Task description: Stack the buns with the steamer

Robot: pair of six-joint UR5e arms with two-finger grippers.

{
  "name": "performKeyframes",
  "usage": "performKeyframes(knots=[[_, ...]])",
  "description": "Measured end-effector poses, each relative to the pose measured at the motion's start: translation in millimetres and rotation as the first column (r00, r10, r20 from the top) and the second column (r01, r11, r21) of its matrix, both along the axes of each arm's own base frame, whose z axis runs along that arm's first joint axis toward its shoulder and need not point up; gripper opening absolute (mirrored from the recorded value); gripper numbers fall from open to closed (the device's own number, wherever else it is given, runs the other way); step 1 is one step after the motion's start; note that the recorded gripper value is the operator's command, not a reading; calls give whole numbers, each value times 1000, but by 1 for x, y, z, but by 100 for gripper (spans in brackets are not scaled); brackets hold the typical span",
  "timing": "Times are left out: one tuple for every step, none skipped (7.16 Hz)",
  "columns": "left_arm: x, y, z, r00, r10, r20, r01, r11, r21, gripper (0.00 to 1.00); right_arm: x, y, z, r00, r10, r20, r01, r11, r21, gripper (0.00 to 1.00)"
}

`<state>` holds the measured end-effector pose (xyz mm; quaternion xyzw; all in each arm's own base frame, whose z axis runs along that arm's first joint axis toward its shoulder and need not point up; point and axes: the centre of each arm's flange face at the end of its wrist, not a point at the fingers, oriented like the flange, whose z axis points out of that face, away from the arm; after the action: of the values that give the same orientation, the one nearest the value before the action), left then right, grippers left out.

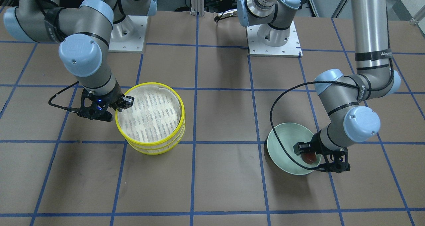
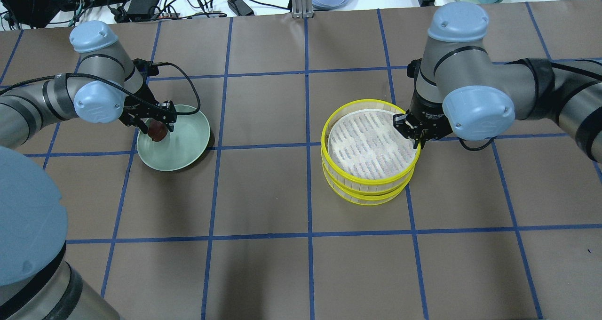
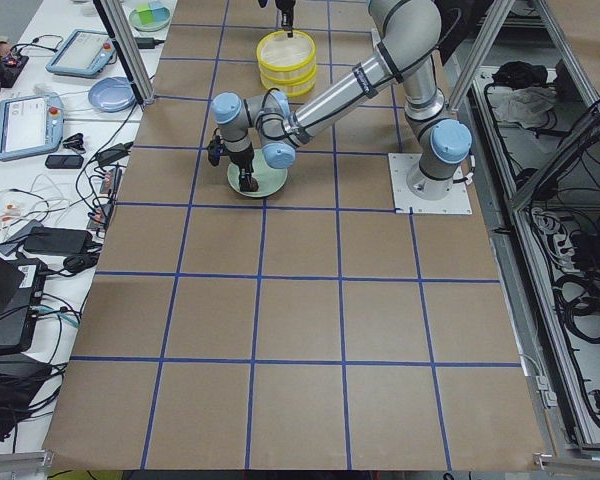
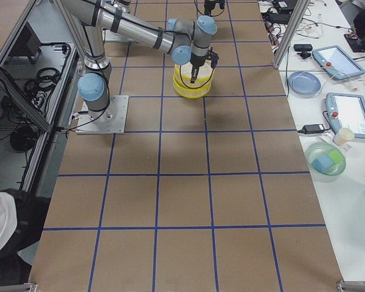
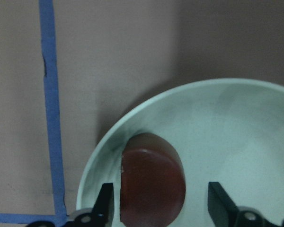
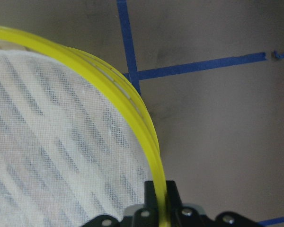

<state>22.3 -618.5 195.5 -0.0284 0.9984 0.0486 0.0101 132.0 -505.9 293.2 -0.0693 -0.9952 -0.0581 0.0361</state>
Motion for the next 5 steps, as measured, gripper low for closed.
performKeyframes(knots=[[0, 0, 0, 1000, -1, 0, 1, 1000, -1, 8, 0, 0, 2, 1000, 11, 2, -11, 1000, -5, 0], [0, -1, 3, 1000, -6, 1, 6, 1000, -7, 2, 1, 0, 4, 999, 34, 8, -34, 999, -13, 0], [0, -1, 8, 1000, -10, 2, 10, 1000, -16, 1, 1, -2, 5, 998, 63, 14, -62, 998, -25, 0], [-1, -1, 13, 1000, -11, 2, 11, 1000, -23, 1, 1, -3, 6, 996, 89, 16, -89, 996, -33, 0], [-1, -2, 15, 1000, -11, 3, 11, 1000, -28, 1, 0, -3, 5, 994, 109, 17, -108, 994, -33, 0]])
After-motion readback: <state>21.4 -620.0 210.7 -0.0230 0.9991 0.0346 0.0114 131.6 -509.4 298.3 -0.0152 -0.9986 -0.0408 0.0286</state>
